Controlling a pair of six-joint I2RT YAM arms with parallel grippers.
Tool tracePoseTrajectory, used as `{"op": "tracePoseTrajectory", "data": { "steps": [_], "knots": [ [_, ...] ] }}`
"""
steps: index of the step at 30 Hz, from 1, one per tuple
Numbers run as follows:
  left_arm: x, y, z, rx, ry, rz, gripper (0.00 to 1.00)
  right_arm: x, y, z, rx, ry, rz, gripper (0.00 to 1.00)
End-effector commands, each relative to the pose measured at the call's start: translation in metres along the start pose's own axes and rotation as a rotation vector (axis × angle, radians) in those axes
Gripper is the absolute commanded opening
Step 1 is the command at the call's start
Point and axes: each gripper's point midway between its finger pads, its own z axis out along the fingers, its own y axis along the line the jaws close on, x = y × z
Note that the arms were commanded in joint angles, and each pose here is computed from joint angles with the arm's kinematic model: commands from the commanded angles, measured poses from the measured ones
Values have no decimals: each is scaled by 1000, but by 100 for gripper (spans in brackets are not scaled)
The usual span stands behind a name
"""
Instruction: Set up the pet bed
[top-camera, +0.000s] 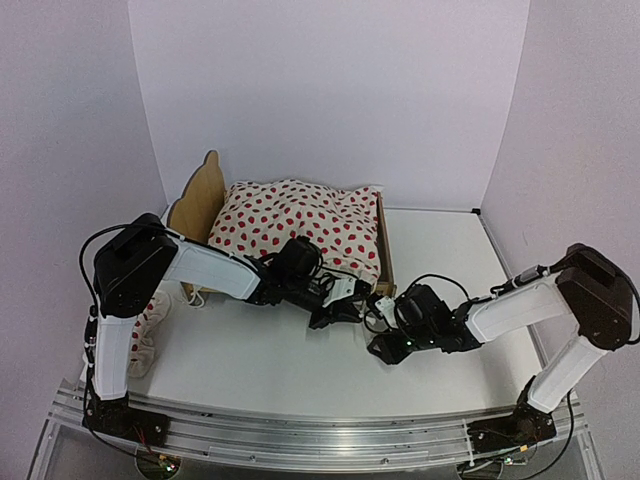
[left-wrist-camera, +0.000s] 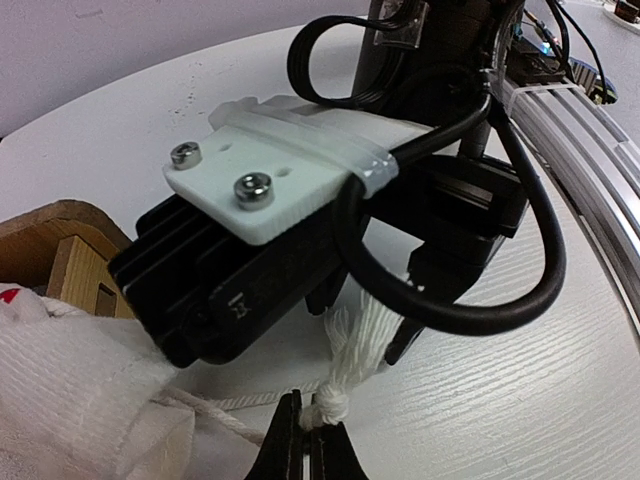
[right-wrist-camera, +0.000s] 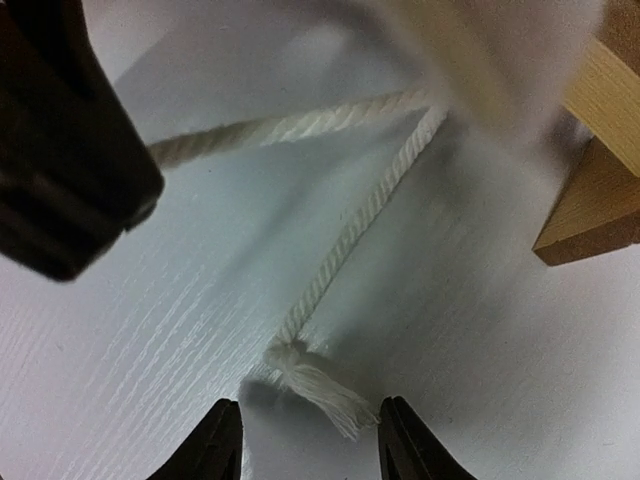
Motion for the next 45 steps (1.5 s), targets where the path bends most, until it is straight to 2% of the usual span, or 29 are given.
{"op": "tracePoseTrajectory", "data": {
  "steps": [1, 7, 9, 13, 17, 22, 28, 32, 35, 40, 43, 45],
  "knots": [
    [-25, 6, -15, -23, -42, 39, 0, 0, -6, 8, 40, 0, -19, 35],
    [-22, 8, -15, -29, -35, 36, 0, 1, -1, 6, 12, 1, -35, 4],
    [-20, 8, -15, -29, -31, 34, 0, -4, 5, 2, -21, -12, -41, 0],
    [-17, 10, -17, -34, -24, 28, 0, -9, 13, -11, -66, -41, -84, 0],
    [-17, 12, -18, -38, -25, 31, 0, -8, 16, -20, -97, -70, -192, 9],
    [-14, 18, -23, -40, -28, -2, 0, -30, 7, -23, -205, -157, -182, 22],
    [-14, 16, -24, -23, -29, -11, 0, -26, 17, 1, -299, -104, -225, 35],
    [-12, 18, -24, -30, -23, -14, 0, -10, 24, 9, -356, -51, -194, 38],
    [-11, 18, -24, -31, -22, -14, 0, 1, 17, 10, -314, -23, -180, 32],
    [-9, 15, -24, -19, -20, -5, 0, 18, -5, 1, -177, 36, -162, 3],
    [-3, 5, -23, 15, -6, 33, 0, 8, -5, -12, -168, 16, -94, 0],
    [2, -3, -20, 35, 9, 56, 4, -8, 1, -23, -195, -26, -37, 0]
  ]
}}
